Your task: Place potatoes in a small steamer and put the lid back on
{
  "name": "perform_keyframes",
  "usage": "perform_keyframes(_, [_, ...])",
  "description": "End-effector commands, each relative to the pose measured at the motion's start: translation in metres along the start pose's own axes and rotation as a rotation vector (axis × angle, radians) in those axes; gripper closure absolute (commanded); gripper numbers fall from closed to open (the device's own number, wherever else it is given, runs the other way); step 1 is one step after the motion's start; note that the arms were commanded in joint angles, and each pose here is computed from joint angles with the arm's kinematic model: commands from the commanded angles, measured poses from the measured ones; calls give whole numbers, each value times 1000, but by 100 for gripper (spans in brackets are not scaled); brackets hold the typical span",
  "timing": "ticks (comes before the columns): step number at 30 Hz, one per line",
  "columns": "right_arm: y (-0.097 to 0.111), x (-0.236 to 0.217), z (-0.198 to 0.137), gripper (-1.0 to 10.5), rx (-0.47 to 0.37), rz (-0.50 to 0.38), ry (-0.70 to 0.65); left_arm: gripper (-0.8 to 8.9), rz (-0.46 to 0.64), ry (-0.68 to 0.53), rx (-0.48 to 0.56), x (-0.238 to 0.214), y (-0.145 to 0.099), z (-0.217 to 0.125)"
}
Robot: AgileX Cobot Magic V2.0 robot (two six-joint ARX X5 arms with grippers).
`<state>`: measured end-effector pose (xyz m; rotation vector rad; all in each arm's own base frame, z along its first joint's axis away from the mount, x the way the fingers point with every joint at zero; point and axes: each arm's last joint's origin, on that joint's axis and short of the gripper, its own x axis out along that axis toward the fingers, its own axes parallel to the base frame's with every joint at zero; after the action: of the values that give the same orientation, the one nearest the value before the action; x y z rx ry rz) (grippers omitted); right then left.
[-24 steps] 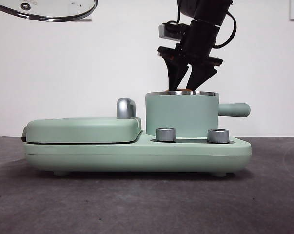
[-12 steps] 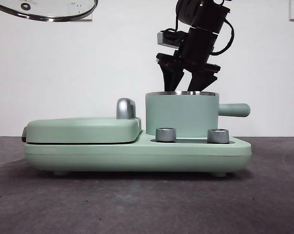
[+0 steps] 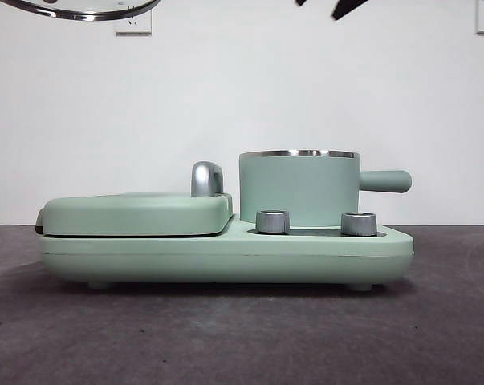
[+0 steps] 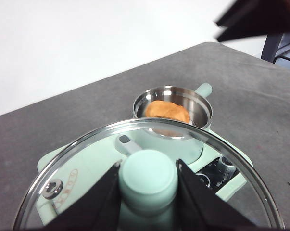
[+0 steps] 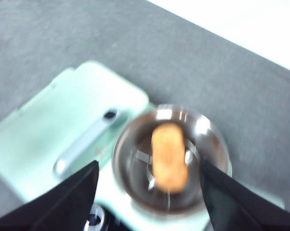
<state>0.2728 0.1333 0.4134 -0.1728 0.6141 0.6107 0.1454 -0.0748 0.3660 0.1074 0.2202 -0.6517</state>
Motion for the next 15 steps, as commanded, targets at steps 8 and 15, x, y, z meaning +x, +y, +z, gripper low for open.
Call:
perform_keyframes(8, [20, -71, -101, 622, -6, -61, -47, 800, -58, -42, -10, 10, 0, 8])
perform_keyframes(15, [30, -111, -155, 622, 50, -96, -116, 800, -113, -37, -11, 34, 1, 7])
